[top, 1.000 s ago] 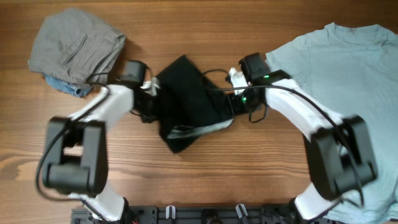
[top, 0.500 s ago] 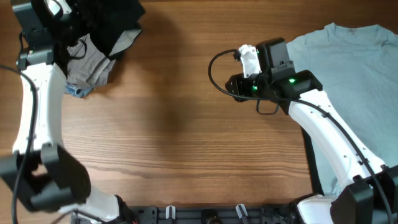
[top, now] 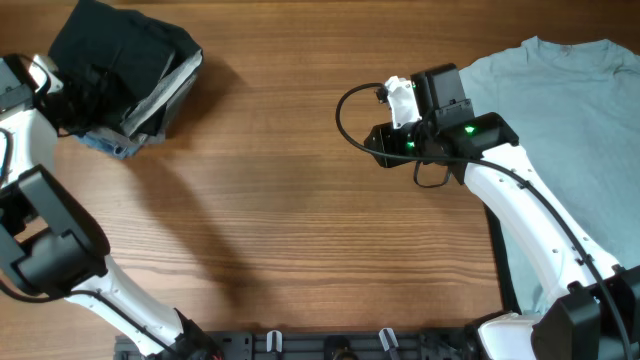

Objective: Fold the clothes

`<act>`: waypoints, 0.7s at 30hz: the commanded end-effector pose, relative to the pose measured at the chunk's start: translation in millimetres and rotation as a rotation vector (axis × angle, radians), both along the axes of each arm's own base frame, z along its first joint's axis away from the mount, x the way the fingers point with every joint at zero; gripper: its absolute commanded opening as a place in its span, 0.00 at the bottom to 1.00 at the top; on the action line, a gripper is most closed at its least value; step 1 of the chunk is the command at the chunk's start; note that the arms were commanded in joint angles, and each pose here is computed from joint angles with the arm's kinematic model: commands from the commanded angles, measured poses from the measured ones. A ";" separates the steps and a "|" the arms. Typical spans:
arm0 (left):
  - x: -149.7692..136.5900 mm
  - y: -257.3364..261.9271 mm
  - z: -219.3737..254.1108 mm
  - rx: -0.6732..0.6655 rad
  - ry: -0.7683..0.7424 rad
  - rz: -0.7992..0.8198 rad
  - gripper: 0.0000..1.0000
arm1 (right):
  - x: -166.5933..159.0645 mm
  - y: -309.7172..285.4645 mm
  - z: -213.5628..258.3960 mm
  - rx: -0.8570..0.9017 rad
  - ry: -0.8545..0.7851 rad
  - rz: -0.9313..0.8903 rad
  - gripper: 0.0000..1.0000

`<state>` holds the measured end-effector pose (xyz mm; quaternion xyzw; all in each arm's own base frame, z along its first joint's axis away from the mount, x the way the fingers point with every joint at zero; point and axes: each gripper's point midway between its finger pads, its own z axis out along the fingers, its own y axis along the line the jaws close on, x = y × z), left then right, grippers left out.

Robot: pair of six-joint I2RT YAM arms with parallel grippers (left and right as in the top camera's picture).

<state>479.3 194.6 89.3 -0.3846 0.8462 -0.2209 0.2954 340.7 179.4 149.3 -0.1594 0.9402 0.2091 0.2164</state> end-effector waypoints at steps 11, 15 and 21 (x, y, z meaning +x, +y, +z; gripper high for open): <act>-87.0 -90.8 225.5 0.406 -0.291 -0.435 1.00 | 11.7 -12.5 31.8 -0.034 -0.116 -0.061 0.29; -137.9 -175.8 275.8 0.656 -0.389 -0.684 1.00 | 9.6 -27.0 106.0 -0.028 -0.291 -0.117 0.34; -232.1 -233.8 307.9 0.735 -0.423 -0.706 1.00 | -57.5 -50.6 195.4 0.050 -0.489 -0.126 0.54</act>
